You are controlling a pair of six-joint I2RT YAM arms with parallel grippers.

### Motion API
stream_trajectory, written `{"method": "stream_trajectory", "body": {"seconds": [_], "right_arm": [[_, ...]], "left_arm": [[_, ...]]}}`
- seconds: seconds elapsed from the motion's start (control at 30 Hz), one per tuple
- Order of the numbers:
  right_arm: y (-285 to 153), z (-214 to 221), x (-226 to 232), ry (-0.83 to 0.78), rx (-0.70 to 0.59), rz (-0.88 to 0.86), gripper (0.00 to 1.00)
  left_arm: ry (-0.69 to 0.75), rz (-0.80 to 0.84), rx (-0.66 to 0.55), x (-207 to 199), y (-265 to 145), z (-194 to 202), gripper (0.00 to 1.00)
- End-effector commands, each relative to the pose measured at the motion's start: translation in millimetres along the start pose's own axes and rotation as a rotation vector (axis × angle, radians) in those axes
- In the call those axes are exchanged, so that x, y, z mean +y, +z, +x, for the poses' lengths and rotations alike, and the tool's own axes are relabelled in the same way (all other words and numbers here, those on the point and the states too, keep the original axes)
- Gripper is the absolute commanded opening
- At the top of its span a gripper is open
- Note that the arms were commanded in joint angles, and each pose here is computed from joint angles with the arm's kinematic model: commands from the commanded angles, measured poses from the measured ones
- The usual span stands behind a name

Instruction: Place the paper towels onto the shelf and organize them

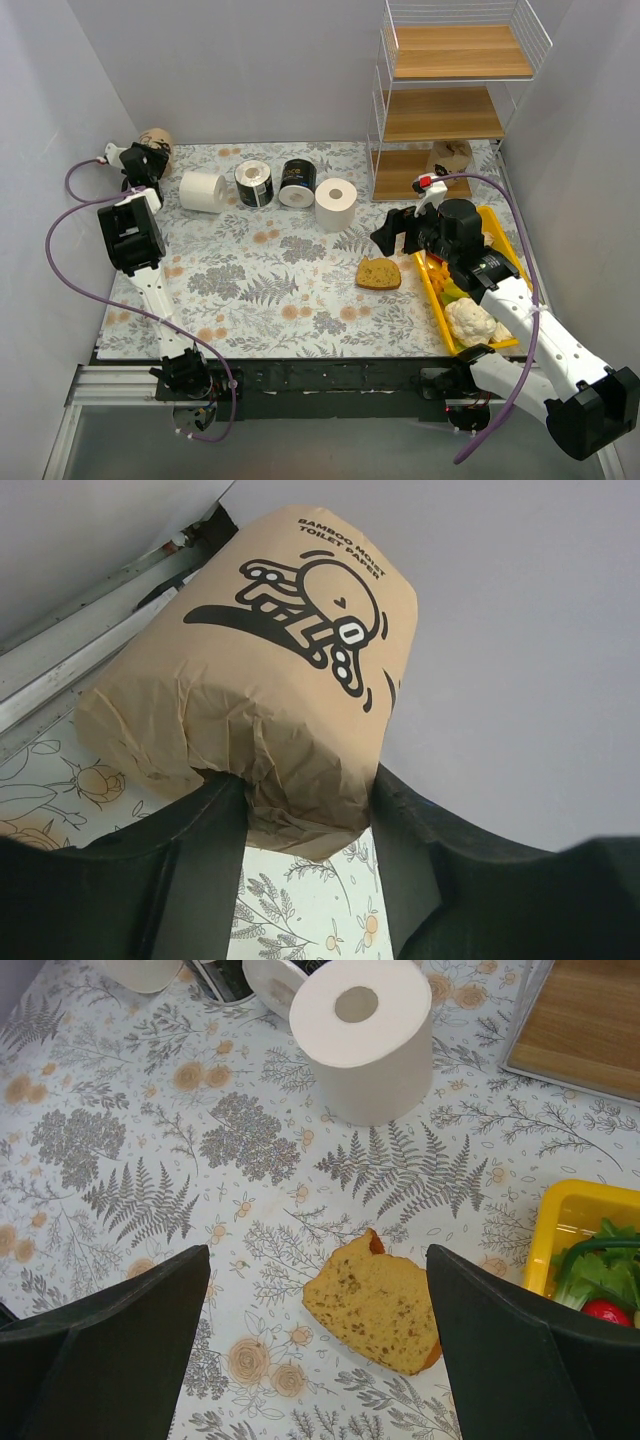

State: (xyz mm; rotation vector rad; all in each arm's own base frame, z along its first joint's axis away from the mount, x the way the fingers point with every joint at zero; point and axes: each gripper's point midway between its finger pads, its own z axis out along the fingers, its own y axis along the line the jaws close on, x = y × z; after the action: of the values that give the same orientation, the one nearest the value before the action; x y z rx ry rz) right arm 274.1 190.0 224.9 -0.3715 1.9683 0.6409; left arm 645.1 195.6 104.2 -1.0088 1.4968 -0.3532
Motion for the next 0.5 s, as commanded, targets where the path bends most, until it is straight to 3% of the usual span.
{"method": "stream_trajectory", "body": {"seconds": [0.0, 0.13, 0.47], "right_arm": [[-7, -33, 7, -0.016, -0.095, -0.017, 0.95], [-13, -34, 8, -0.016, -0.102, -0.011, 0.95], [-26, -32, 4, -0.014, -0.106, 0.018, 0.95]], "left_arm": [[0.016, 0.079, -0.075, -40, -12, -42, 0.45], [0.020, 0.108, -0.045, -54, -15, -46, 0.39], [0.037, 0.179, -0.043, -96, -43, -71, 0.38]]}}
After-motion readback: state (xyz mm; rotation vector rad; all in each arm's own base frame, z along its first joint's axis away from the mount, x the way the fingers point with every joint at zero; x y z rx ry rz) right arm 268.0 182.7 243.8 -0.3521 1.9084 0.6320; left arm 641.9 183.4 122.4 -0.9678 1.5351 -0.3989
